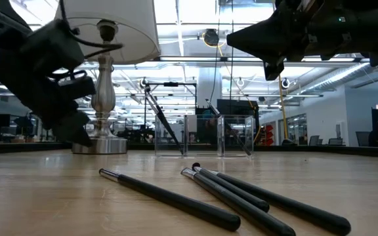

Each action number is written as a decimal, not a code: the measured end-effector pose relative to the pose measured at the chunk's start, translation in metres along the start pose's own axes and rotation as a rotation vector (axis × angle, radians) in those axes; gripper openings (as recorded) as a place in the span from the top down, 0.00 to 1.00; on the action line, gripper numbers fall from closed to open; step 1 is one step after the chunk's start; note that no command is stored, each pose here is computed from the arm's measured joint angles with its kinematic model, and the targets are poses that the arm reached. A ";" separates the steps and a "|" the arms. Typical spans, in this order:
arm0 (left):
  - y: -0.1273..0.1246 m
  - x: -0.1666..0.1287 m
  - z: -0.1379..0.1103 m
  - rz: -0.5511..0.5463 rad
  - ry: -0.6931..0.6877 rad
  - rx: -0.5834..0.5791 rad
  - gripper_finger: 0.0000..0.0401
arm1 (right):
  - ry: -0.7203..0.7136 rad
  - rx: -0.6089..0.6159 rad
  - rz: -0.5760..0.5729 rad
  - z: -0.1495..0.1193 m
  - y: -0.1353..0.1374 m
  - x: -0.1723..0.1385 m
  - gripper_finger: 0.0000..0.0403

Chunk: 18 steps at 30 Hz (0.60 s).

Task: Sort items
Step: Adjust the lamp on the table

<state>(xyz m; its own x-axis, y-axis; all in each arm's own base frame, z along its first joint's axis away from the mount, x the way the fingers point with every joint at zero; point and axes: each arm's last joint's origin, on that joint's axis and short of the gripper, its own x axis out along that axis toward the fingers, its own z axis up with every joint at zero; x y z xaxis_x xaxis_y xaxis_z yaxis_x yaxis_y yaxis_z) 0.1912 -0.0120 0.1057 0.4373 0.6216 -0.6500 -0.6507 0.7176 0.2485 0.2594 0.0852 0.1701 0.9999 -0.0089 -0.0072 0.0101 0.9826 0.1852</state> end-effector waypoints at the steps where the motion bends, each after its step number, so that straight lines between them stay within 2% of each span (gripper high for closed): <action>1: 0.003 0.003 0.001 0.015 0.006 -0.004 0.99 | 0.000 -0.002 0.000 0.000 0.000 0.000 1.00; 8: 0.018 0.018 0.008 0.021 0.084 -0.014 0.99 | 0.000 -0.016 0.000 0.000 0.000 0.000 1.00; 18: 0.034 0.029 0.005 0.082 0.086 -0.032 0.99 | 0.000 -0.029 0.000 0.000 0.000 0.000 1.00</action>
<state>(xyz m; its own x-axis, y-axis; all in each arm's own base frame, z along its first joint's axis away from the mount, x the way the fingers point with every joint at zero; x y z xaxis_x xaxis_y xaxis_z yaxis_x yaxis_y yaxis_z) 0.1847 0.0322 0.0986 0.3283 0.6475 -0.6878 -0.7020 0.6544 0.2810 0.2593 0.0851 0.1701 0.9999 -0.0088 -0.0072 0.0098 0.9876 0.1566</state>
